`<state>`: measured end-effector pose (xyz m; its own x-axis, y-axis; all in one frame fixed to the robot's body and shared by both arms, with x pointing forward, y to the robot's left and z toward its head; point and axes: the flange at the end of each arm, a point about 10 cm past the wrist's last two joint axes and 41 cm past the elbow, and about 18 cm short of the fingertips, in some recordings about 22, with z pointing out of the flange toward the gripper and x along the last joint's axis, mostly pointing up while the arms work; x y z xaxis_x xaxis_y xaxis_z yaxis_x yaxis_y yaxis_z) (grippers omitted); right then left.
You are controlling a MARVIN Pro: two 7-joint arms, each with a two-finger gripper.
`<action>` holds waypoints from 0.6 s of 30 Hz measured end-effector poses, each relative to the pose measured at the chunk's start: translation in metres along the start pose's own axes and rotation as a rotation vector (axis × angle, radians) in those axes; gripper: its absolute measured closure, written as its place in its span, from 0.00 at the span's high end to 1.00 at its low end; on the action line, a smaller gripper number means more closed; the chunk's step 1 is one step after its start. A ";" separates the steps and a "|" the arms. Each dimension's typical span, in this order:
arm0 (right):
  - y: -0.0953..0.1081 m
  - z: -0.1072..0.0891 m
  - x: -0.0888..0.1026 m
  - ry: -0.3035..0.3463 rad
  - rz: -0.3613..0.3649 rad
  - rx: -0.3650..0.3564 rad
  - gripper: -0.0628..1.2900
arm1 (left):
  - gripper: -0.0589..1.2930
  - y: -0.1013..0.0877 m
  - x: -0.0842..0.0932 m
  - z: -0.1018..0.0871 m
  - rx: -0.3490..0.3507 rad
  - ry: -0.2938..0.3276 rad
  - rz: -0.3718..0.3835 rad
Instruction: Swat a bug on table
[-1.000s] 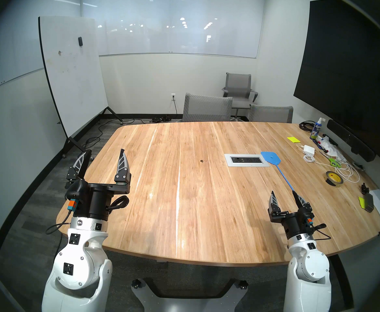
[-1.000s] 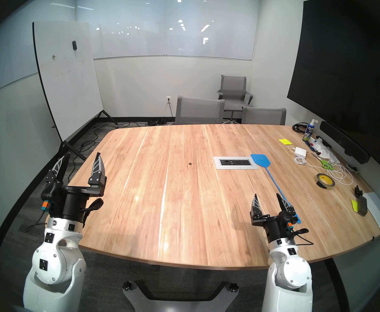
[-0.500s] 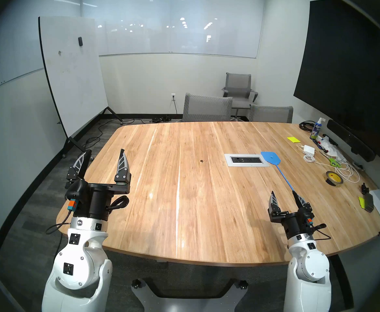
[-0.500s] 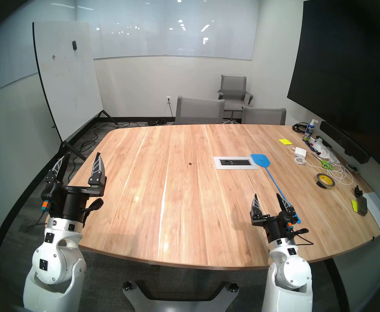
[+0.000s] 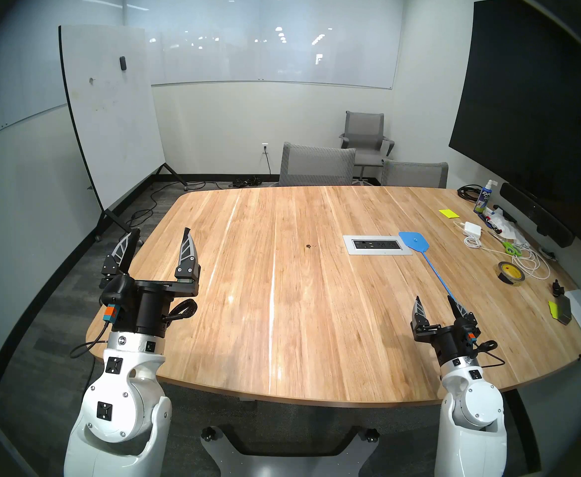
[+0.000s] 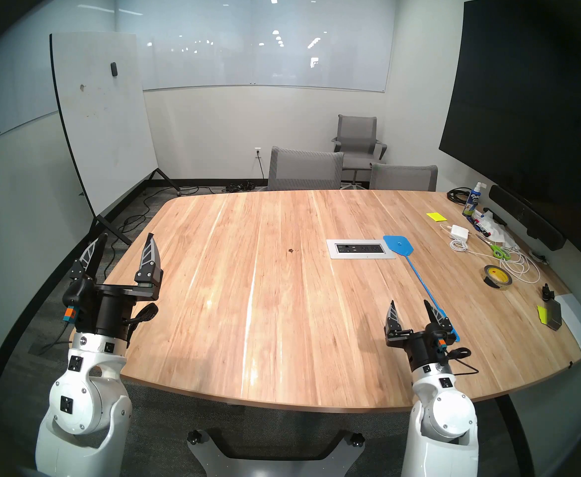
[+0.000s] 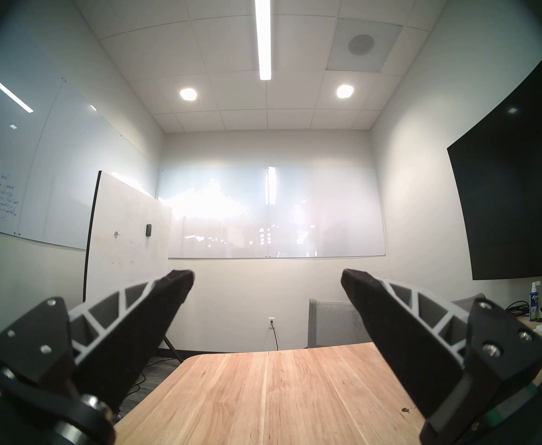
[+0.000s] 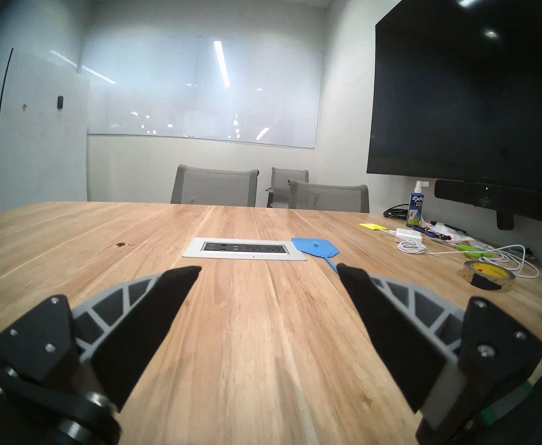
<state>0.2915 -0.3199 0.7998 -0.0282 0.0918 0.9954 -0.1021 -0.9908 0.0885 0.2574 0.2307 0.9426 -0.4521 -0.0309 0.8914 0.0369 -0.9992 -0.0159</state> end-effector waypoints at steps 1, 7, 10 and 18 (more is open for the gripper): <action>0.002 0.001 0.001 -0.009 0.004 -0.004 0.95 | 0.97 0.000 0.000 0.000 0.000 0.000 0.000; 0.011 0.007 0.009 -0.033 0.023 -0.018 0.95 | 0.97 0.000 0.000 0.000 0.000 0.000 0.000; 0.016 0.014 0.017 -0.048 0.036 -0.025 0.95 | 0.97 0.000 0.000 0.000 0.000 0.000 0.000; 0.029 0.034 0.043 -0.076 0.052 -0.035 0.95 | 0.97 0.000 -0.001 0.000 0.000 -0.001 0.000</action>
<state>0.3211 -0.3484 0.8464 0.0412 0.0309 0.9987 -0.1375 -0.9898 0.0363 0.2578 0.2308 0.9421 -0.4516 -0.0310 0.8917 0.0373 -0.9992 -0.0159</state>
